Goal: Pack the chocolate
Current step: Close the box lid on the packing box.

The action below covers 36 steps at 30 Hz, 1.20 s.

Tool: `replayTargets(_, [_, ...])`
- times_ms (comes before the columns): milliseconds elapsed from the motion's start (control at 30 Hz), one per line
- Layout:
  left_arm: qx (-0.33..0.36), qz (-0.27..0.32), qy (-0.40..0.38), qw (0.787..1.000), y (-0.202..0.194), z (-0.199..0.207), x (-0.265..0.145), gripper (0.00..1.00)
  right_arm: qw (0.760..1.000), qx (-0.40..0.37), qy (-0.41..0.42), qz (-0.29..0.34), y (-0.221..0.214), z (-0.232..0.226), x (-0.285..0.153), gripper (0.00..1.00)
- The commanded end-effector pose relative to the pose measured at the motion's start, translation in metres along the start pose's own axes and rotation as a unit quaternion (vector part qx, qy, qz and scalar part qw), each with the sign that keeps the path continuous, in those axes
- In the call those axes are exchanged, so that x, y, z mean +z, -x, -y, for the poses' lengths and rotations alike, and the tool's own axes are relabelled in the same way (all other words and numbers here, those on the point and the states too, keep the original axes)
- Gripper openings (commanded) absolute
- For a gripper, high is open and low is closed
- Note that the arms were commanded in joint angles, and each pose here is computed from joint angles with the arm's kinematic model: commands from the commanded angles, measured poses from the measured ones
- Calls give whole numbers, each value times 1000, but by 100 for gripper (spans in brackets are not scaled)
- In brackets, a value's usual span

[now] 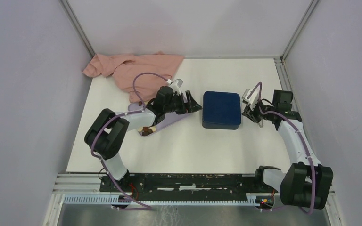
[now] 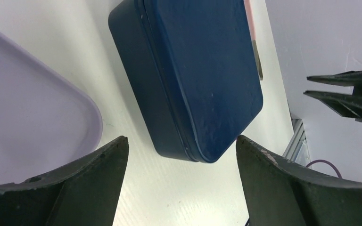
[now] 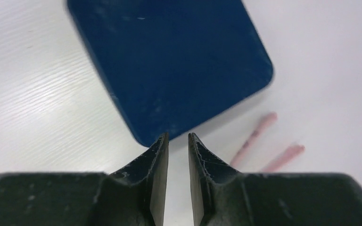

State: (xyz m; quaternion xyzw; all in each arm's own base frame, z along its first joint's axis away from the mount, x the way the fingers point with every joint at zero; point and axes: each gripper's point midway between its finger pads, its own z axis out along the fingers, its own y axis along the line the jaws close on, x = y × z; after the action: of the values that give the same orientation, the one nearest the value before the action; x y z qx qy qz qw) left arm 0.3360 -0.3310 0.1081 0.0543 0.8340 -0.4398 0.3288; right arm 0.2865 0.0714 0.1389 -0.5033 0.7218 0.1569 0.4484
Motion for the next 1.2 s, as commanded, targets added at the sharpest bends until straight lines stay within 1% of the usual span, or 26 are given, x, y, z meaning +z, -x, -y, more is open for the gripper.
replayTargets(0, [-10,-1,-8,1000,14,10,14,89,976,135,-171,-31,-18,55,-11,26])
replayTargets(67, [-10,-11,5,1000,12,4,19,89,965,151,-208,-59,-35,67,-13,25])
replayTargets(133, [-7,-17,14,1000,11,2,25,90,956,168,-224,-88,-50,75,-12,24])
replayTargets(233, [2,-32,23,999,8,2,36,91,948,192,-226,-116,-66,82,-6,23])
replayTargets(333, [13,-44,32,998,2,4,47,91,948,212,-204,-118,-72,78,6,20])
replayTargets(500, [23,-61,50,997,-5,0,61,90,951,217,-182,-120,-74,70,22,20])
replayTargets(733, [33,-78,75,994,-10,-6,71,90,951,220,-169,-135,-73,87,42,21])
replayTargets(933, [33,-90,71,993,-16,-3,74,81,953,219,-154,-143,-70,98,57,21])
replayTargets(1100, [37,-94,57,993,-22,12,69,73,962,193,-128,-142,-61,94,67,20])
replayTargets(1167, [39,-96,49,993,-26,19,66,68,970,173,-104,-133,-48,83,78,20])
